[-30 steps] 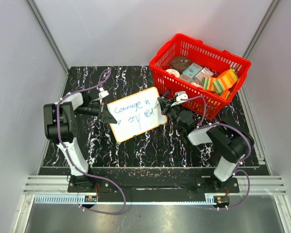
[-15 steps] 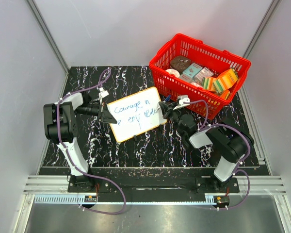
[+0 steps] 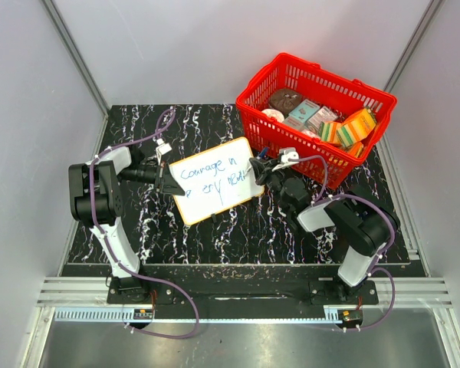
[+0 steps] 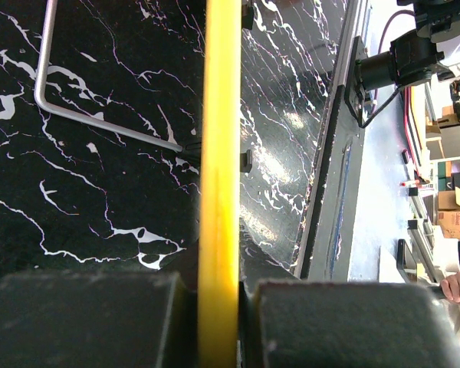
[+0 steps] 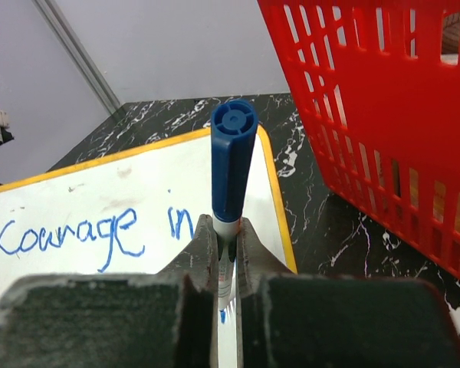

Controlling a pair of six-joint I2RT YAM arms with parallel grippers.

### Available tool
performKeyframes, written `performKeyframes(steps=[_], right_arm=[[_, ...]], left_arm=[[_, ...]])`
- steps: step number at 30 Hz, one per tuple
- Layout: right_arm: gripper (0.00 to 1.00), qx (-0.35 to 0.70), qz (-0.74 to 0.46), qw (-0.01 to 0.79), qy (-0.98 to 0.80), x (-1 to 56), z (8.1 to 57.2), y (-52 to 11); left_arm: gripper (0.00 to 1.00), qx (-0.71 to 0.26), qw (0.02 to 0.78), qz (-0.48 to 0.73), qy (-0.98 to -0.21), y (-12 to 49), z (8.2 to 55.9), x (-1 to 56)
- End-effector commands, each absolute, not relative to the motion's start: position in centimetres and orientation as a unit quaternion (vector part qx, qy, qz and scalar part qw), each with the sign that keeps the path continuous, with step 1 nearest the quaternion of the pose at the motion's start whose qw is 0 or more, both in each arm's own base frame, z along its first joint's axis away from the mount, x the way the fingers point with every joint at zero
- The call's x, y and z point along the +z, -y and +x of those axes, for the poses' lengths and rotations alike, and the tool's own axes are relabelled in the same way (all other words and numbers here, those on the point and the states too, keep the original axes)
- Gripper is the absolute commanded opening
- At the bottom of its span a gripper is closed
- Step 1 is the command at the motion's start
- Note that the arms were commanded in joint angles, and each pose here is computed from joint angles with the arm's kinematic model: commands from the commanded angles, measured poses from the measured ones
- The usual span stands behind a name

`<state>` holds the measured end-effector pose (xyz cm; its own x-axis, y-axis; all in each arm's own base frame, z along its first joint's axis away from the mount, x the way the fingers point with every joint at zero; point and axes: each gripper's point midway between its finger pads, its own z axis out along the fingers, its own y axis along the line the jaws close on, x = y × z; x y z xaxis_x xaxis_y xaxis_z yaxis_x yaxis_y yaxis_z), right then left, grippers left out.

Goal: Write a sentence on the whiteboard

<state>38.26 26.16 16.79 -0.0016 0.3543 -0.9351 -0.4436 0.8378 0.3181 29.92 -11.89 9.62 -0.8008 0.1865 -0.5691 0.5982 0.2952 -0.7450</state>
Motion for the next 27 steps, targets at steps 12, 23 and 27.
performKeyframes(steps=[12, 23, 27], right_arm=[[0.00, 0.244, -0.018, 0.746, -0.620, 19.8, 40.3, -25.3], [0.00, 0.241, -0.008, 0.736, -0.633, 18.6, 40.2, -24.6], [0.00, 0.243, -0.007, 0.731, -0.638, 17.9, 39.9, -24.4]], left_arm=[[0.00, -0.459, 0.157, 0.325, -0.812, 10.1, 28.5, 5.8], [0.00, -0.461, 0.157, 0.324, -0.811, 10.2, 28.5, 5.8], [0.00, -0.460, 0.157, 0.325, -0.811, 10.2, 28.5, 5.8]])
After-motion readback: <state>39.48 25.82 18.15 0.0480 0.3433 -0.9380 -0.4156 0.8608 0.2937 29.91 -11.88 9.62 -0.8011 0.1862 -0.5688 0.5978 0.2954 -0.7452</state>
